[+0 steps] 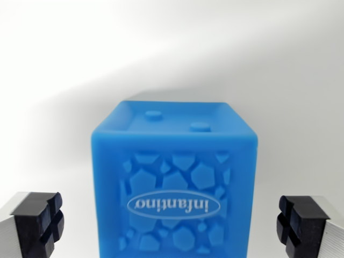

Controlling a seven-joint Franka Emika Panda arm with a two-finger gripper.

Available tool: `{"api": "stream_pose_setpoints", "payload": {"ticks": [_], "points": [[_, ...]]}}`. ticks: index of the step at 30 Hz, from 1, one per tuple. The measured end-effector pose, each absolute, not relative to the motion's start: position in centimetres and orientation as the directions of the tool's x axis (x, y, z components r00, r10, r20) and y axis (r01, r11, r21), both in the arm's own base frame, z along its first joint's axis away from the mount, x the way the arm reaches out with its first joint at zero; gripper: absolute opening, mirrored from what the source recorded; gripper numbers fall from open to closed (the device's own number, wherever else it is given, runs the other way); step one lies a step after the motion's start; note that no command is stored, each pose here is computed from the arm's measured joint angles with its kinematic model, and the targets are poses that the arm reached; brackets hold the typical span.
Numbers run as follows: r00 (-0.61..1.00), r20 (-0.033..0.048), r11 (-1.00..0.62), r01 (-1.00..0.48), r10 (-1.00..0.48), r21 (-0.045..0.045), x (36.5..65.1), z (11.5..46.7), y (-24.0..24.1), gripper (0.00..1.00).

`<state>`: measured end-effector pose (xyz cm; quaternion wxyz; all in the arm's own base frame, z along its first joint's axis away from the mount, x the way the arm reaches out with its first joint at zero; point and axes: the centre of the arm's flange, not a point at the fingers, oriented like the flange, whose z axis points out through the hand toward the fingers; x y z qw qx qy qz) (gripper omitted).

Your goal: Stack cube

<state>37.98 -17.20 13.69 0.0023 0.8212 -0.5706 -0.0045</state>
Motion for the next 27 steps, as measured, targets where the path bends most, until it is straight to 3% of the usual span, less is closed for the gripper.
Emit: {"api": "stream_pose_setpoints", "payload": {"ticks": [11,12,27], "points": [[0.35,-0.0035,-0.35,-0.937,-0.937,0.0062,38.0,11.5,-17.2,1.0],[0.349,-0.0035,-0.349,-0.937,-0.937,0.006,38.0,11.4,-17.2,0.0],[0.35,-0.0024,-0.35,-0.937,-0.937,0.0044,38.1,11.5,-17.2,0.0]]}}
